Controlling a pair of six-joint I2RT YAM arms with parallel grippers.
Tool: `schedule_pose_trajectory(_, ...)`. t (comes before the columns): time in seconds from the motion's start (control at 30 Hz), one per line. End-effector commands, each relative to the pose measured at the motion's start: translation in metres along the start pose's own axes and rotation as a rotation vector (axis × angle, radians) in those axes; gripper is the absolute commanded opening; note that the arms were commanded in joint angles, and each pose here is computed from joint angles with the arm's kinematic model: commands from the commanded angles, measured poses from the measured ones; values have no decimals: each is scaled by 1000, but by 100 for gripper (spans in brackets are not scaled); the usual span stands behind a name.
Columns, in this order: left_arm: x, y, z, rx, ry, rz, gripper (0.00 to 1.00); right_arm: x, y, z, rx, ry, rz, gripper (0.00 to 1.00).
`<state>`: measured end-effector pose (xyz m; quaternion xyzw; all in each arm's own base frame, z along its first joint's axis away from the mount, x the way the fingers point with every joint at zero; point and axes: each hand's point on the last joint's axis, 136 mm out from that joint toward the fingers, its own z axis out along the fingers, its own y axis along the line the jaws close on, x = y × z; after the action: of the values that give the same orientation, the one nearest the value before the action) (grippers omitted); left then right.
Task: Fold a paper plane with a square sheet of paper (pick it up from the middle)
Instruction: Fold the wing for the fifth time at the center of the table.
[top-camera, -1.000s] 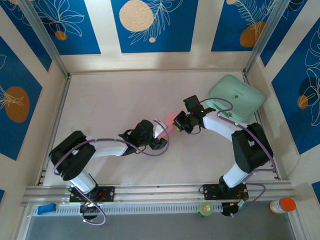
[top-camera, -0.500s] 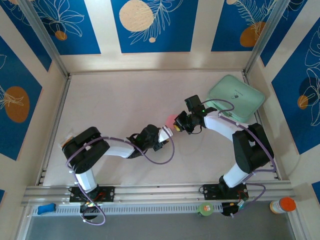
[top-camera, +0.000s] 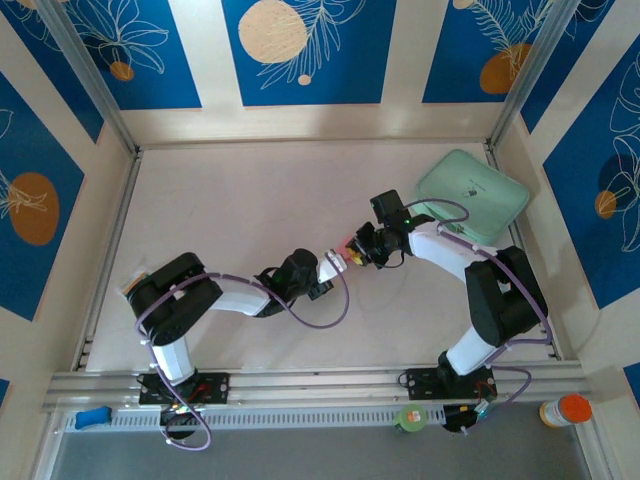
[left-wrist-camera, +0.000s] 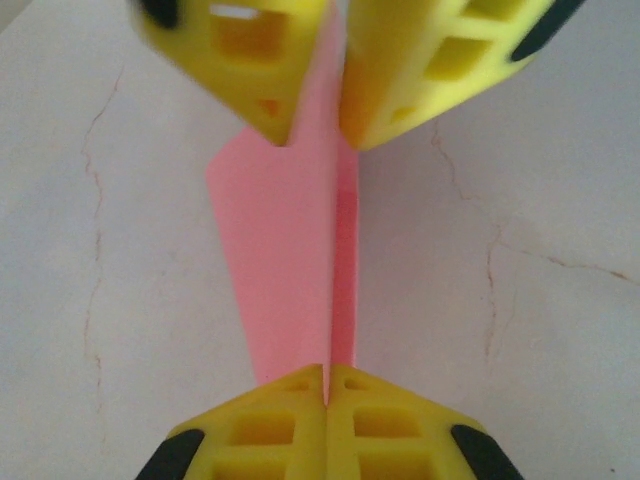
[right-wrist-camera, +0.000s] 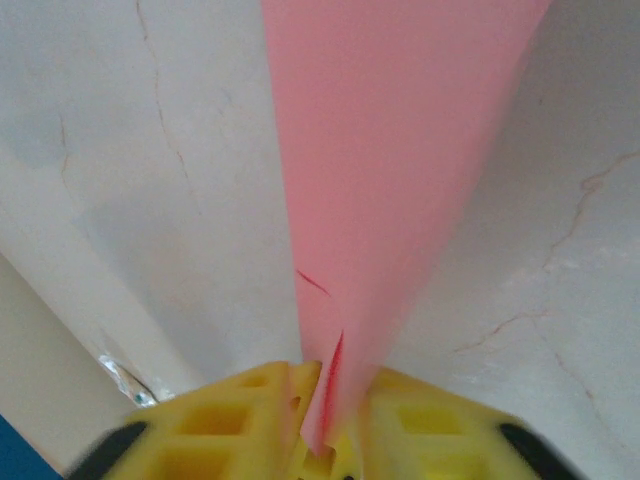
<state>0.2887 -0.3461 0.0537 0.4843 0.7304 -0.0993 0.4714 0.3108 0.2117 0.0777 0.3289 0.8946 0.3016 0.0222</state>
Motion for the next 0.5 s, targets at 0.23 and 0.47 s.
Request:
schedule_pose_trajectory(0.23,15,-12,1,114,58,-191,0,-19,-9,-31,5,-79,-40,56)
schedule_pose_trajectory(0.47,18,-8,-1,164,88,-401,0,-32,-26,-42,-4,-134,-69,58)
